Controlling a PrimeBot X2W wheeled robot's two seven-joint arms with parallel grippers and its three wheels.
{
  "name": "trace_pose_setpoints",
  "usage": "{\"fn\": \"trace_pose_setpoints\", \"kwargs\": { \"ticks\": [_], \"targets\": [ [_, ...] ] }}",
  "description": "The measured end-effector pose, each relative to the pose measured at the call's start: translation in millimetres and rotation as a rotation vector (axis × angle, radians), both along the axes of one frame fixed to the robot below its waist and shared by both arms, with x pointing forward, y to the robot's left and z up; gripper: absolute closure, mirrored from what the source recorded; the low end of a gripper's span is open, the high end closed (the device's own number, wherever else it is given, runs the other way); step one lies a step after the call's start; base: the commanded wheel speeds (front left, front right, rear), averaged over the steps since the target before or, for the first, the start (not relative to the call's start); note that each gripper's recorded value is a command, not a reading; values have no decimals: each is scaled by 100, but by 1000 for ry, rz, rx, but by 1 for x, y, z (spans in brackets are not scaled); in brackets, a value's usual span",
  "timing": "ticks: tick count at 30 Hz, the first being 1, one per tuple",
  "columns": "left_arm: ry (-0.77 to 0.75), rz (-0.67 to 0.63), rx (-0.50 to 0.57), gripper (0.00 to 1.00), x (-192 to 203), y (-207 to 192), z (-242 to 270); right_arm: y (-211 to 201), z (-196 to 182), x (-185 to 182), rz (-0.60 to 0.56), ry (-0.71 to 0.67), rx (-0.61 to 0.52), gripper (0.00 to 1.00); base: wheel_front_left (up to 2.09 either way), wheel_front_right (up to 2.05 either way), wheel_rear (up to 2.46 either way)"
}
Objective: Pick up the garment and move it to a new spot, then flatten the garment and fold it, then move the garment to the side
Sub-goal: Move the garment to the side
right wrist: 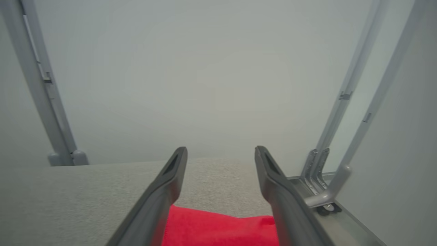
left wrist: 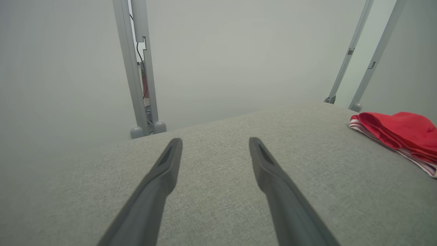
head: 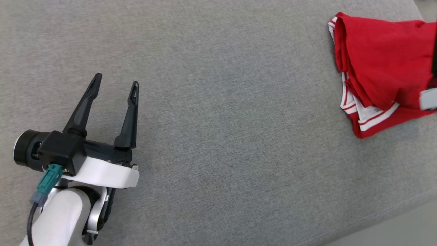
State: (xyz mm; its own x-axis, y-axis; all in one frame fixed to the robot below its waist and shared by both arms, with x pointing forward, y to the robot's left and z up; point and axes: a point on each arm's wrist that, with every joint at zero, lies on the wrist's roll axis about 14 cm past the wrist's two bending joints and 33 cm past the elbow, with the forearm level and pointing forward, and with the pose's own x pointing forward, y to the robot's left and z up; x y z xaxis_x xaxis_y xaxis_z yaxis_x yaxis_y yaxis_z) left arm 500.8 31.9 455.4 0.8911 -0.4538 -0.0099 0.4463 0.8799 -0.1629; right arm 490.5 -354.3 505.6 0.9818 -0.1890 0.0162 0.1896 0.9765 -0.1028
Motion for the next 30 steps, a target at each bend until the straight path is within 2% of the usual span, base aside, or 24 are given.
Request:
{"fn": "trace_pose_setpoints", "kwargs": {
  "ticks": [1, 4, 13, 20, 30],
  "targets": [
    [-4, 13, 3, 0, -1, 4, 2, 13, 6, 0, 15, -45, 47, 0, 0, 0, 0],
    [-31, 62, 6, 0, 0, 19, 12, 46, 15, -2, 74, -115, 93, 0, 0, 0, 0],
    [-102, 219, 18, 0, -16, 68, 43, 130, 22, -22, 214, -192, 207, 0, 0, 0, 0],
    [-127, 288, 32, 0, -42, 92, 59, 165, 20, -45, 271, -174, 233, 0, 0, 0, 0],
    [-148, 351, 34, 0, -83, 110, 75, 178, 20, -88, 279, -132, 231, 0, 0, 0, 0]
  ]
}}
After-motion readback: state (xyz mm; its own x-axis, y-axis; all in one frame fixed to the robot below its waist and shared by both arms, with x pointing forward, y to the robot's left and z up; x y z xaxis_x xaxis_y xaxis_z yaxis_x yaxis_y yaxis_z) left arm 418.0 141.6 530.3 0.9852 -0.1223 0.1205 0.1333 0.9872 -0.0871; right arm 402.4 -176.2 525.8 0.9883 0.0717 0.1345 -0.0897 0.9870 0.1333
